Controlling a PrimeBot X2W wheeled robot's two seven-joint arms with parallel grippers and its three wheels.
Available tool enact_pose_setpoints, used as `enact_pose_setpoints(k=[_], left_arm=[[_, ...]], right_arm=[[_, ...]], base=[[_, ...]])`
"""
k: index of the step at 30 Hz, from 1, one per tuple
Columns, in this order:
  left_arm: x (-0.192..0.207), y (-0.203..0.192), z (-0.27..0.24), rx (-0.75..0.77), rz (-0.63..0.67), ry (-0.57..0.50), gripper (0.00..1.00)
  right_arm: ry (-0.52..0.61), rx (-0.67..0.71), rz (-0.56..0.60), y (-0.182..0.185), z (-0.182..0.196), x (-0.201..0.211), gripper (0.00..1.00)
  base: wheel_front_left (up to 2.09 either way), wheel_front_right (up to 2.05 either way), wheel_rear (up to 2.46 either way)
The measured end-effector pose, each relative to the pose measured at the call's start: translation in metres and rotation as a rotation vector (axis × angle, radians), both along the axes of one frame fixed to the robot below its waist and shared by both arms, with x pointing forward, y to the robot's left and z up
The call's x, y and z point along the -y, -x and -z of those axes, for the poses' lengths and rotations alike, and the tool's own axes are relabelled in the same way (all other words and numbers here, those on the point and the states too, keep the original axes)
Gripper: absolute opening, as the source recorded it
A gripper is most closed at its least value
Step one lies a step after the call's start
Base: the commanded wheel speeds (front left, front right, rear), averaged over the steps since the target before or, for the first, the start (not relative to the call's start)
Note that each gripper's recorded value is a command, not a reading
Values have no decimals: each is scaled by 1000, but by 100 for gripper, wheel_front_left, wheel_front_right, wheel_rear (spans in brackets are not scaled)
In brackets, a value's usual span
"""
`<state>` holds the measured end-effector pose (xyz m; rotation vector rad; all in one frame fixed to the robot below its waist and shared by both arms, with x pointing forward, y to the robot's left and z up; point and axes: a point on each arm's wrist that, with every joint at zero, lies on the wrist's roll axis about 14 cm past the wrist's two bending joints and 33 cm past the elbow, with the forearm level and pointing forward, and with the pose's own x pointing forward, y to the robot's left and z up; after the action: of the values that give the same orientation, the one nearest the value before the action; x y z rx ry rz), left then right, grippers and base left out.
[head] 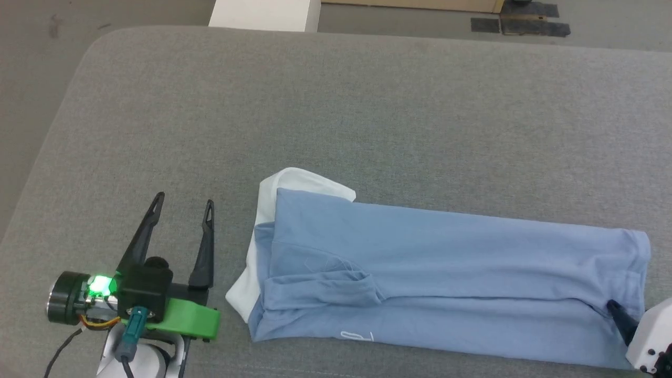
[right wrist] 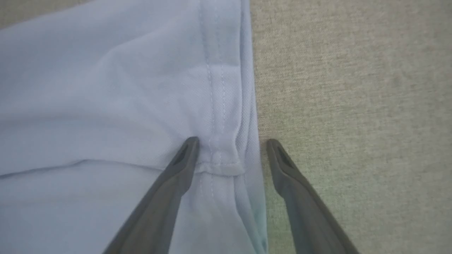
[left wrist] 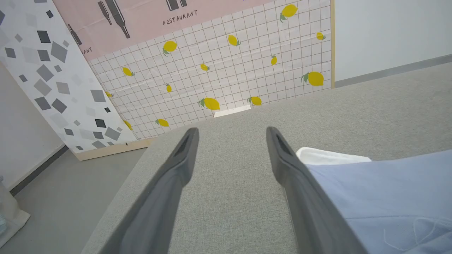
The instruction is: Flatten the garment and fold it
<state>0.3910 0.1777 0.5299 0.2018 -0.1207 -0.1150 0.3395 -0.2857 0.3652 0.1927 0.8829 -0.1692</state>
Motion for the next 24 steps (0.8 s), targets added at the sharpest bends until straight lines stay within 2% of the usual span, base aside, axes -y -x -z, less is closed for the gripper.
enact_pose_setpoints(k=[9, 10, 11, 12, 17, 24], left_arm=[[-5, -5, 13, -27, -3, -4, 100], [-5, -6, 14, -30, -3, -4, 100], [-5, -6, 15, -33, -3, -4, 100], [-6, -6, 16, -36, -4, -2, 100], [-9, -5, 18, -40, -10, 1, 100], [-10, -1, 16, -39, -5, 14, 100]], right_arm=[[-44, -62, -14, -6, 16, -13, 100], [-50, -71, -15, -6, 18, -14, 80], [-52, -77, -17, -6, 19, -15, 29], [-54, -81, -18, -7, 19, -16, 0], [-94, -56, -55, -12, 15, -31, 0], [-30, 60, -59, -22, -8, -13, 0]], base=[[0, 0, 0], [0, 0, 0], [0, 0, 0], [0, 0, 0], [0, 0, 0], [0, 0, 0]])
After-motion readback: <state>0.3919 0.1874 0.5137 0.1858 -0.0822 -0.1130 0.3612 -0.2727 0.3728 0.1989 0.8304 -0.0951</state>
